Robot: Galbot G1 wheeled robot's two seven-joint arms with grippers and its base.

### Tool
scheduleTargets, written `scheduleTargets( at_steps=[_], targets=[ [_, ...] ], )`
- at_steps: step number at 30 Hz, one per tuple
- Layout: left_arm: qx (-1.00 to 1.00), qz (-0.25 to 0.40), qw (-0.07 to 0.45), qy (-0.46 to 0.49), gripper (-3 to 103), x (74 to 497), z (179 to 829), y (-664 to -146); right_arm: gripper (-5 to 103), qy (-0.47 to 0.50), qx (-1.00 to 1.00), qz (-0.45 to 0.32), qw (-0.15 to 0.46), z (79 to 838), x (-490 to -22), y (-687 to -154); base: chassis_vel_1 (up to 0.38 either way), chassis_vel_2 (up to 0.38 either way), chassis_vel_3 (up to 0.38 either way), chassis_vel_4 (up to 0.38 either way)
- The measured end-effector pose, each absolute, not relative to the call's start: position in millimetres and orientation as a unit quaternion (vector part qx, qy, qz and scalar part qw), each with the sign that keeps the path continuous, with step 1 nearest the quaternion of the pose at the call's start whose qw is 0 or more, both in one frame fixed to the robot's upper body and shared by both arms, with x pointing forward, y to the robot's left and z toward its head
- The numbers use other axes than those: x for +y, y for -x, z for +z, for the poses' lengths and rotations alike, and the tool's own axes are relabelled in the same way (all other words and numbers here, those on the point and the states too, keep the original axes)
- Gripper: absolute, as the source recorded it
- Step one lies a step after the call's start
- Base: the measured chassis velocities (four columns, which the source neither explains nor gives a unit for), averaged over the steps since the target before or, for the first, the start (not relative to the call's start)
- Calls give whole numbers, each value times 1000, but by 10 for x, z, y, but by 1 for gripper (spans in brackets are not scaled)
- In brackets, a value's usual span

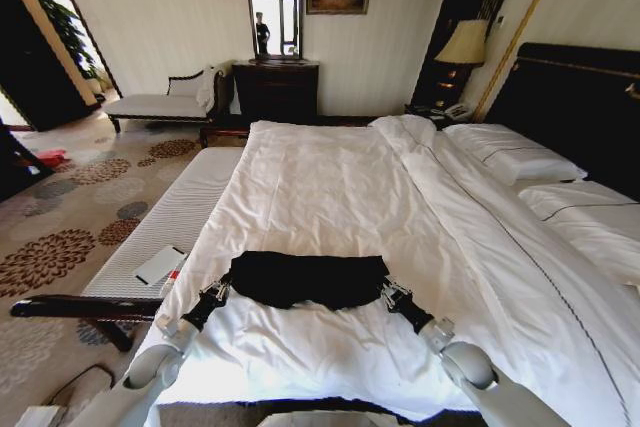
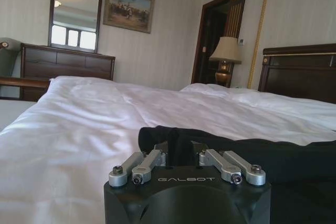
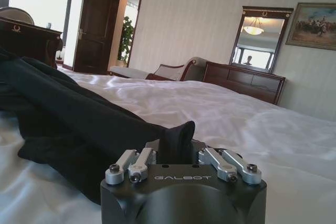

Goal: Fold the clothes on the bed.

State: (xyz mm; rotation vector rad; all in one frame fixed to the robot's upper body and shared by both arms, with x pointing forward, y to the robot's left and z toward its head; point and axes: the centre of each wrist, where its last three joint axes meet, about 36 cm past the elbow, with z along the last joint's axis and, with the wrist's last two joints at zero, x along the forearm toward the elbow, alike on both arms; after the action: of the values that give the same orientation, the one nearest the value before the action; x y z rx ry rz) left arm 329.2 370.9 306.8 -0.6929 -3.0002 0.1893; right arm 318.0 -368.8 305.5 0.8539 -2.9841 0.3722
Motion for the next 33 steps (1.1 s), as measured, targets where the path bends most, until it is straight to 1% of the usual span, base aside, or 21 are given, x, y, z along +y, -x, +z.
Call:
scheduleTargets(
  at_steps=[1,2,3,6,7,9,10,11,12,16,17,18,19,20,22,25,33],
  targets=[
    [-972,60,25,227,33,3709,3094,-3285,33,-274,-954,119,5,3070,-3698,-3159,0,0,0,0],
    [-972,60,25,227,33,3709,3094,-3285,33,-274,-954,119,5,3070,-3698,-3159,0,0,0,0],
    [-971,60,20,231,33,3710,3137,-3277,39,-273,-955,118,0,3095,-3706,-3138,0,0,0,0],
    [-971,65,0,232,49,3714,3287,-3284,55,-261,-959,105,-15,3208,-3713,-3134,0,0,0,0],
    [-971,65,0,232,49,3714,3287,-3284,55,-261,-959,105,-15,3208,-3713,-3134,0,0,0,0],
    [-971,67,-15,227,60,3747,3398,-3322,66,-252,-963,91,-24,3326,-3713,-3182,0,0,0,0],
    [-972,69,-21,224,60,3769,3450,-3342,71,-248,-965,86,-27,3397,-3707,-3225,0,0,0,0],
    [-973,70,-28,219,66,3798,3502,-3364,71,-244,-966,83,-30,3475,-3705,-3284,0,0,0,0],
    [-973,70,-28,219,66,3798,3502,-3364,71,-244,-966,83,-30,3475,-3705,-3284,0,0,0,0],
    [-982,71,-31,172,88,3899,3646,-3443,93,-245,-964,100,-33,3727,-3737,-3663,0,0,0,0],
    [-982,71,-31,172,88,3899,3646,-3443,93,-245,-964,100,-33,3727,-3737,-3663,0,0,0,0],
    [-984,69,-27,160,93,3914,3674,-3455,97,-247,-963,107,-27,3753,-3751,-3760,0,0,0,0],
    [-986,67,-25,154,93,3918,3696,-3458,97,-250,-962,112,-22,3764,-3753,-3830,0,0,0,0],
    [-987,66,-23,147,97,3908,3730,-3452,99,-255,-959,118,-18,3769,-3742,-3931,0,0,0,0],
    [-987,65,-21,143,100,3881,3769,-3431,100,-267,-955,131,-10,3712,-3698,-4094,0,0,0,0],
    [-989,55,-17,139,100,3863,3778,-3407,100,-276,-951,141,-1,3602,-3628,-4221,0,0,0,0],
    [-989,53,-15,135,100,3843,3767,-3412,100,-291,-943,156,29,3284,-3491,-4277,0,0,0,0]
  ],
)
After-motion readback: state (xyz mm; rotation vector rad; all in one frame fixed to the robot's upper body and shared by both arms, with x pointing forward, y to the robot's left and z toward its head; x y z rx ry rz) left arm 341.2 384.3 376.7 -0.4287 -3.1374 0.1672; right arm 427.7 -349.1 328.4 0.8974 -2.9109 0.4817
